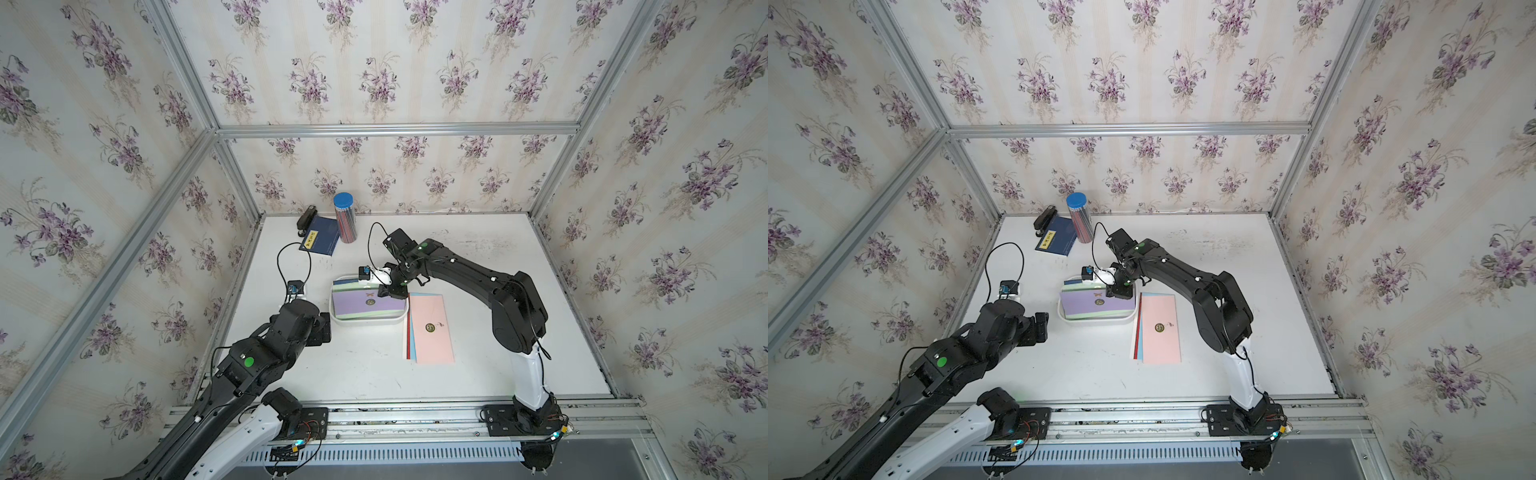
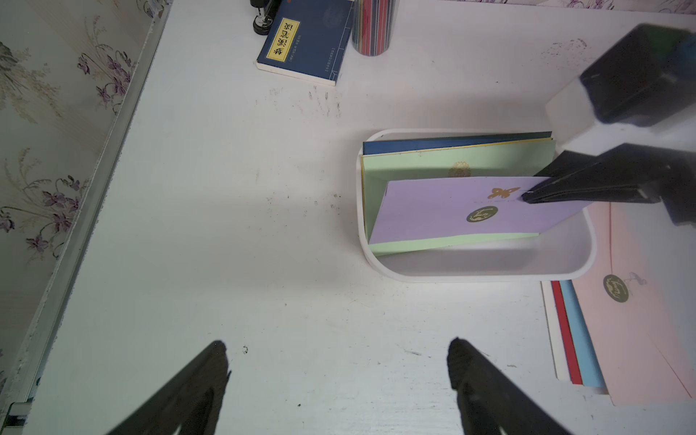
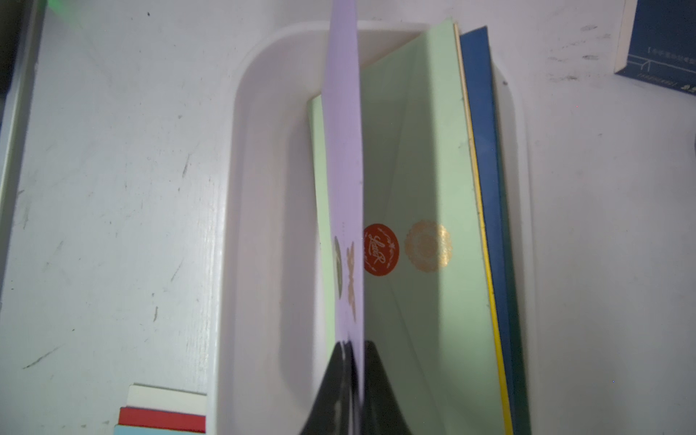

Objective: Put the sealed envelopes into the storage box
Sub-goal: Place the envelope in the storage box, then pick up the envelope from the center of the board.

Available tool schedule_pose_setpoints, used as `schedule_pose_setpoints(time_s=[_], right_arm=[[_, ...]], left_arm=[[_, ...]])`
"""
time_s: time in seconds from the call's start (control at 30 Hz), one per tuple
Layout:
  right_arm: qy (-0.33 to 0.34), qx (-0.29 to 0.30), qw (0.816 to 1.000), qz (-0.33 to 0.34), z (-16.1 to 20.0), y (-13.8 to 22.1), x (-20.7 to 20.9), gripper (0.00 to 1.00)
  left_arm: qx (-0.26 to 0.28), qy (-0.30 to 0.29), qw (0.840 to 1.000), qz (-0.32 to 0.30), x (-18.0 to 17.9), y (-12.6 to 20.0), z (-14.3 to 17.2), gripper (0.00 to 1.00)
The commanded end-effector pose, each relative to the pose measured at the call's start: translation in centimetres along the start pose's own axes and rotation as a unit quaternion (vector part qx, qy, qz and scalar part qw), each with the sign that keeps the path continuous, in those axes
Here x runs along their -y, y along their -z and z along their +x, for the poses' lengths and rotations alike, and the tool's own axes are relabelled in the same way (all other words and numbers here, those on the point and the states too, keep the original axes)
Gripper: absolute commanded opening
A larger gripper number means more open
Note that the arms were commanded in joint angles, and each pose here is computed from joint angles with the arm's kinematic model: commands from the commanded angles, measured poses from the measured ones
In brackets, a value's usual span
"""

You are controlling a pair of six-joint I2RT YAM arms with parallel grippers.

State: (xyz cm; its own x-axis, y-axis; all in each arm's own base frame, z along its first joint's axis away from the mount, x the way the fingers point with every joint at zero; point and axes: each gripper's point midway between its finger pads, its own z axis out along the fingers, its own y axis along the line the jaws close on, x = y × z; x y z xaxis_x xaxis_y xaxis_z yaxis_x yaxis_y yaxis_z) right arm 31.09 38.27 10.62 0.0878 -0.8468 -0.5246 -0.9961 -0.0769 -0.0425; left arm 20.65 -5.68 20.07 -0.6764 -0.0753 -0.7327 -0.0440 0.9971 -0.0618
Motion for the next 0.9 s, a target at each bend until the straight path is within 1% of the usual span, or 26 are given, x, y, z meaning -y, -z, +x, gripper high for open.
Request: schedule_pose_setpoints(time_s=[0.0,0.07,0.13,0.23,0.3,0.4,0.5,0.6,0.67,0.7,0.77,0.8,0.83,0.87], right_arm=[[-0.006,0.003,0.999,0.032,-0.5,0.2,1.4,0.23],[-0.012,0.019,0.999,0.045,-1.2,0.7,1.9,0.31],[-0.009,0.036,0.998,0.059,-2.0,1.3,2.3,0.35],[-0.012,0.044,0.994,0.099,-2.7,2.2,3.6,0.38],[-0.029,0.045,0.989,0.135,-2.8,3.2,5.0,0.38],[-0.079,0.079,0.977,0.181,-3.5,5.9,6.8,0.38],[-0.15,0.146,0.954,0.213,-3.6,9.3,7.3,0.39],[-0.243,0.214,0.917,0.235,-0.9,12.1,6.4,0.4],[-0.315,0.24,0.884,0.247,2.4,12.9,5.0,0.41],[-0.345,0.25,0.867,0.256,3.9,13.3,4.4,0.42],[-0.413,0.267,0.83,0.263,7.4,13.6,2.3,0.42],[-0.454,0.274,0.801,0.279,9.9,14.3,2.1,0.42],[-0.49,0.28,0.773,0.29,11.7,14.7,1.1,0.42],[-0.518,0.278,0.752,0.298,13.5,14.5,0.2,0.42]], left_arm=[[0.011,0.005,1.0,-0.002,0.0,0.0,-0.5,0.93],[0.011,0.005,1.0,-0.002,0.0,0.0,-0.5,0.93],[0.01,0.005,1.0,-0.002,0.0,-0.1,-0.5,0.93],[0.01,0.004,1.0,-0.002,0.0,-0.1,-0.4,0.93],[0.01,0.004,1.0,-0.002,0.0,-0.1,-0.4,0.94],[0.009,0.003,1.0,0.0,0.1,-0.1,-0.4,0.94],[0.0,-0.005,1.0,0.019,1.0,-0.4,-0.1,0.93],[-0.026,-0.027,0.996,0.082,3.6,-0.6,0.5,0.91],[-0.058,-0.05,0.987,0.139,5.9,-0.5,1.1,0.88],[-0.075,-0.059,0.983,0.156,6.7,-0.4,1.4,0.85],[-0.11,-0.078,0.974,0.183,8.2,-0.4,1.9,0.74],[-0.12,-0.082,0.97,0.195,8.9,-0.5,2.1,0.71],[-0.129,-0.088,0.966,0.206,9.6,-0.7,2.3,0.65],[-0.134,-0.092,0.963,0.216,10.4,-0.8,2.5,0.59]])
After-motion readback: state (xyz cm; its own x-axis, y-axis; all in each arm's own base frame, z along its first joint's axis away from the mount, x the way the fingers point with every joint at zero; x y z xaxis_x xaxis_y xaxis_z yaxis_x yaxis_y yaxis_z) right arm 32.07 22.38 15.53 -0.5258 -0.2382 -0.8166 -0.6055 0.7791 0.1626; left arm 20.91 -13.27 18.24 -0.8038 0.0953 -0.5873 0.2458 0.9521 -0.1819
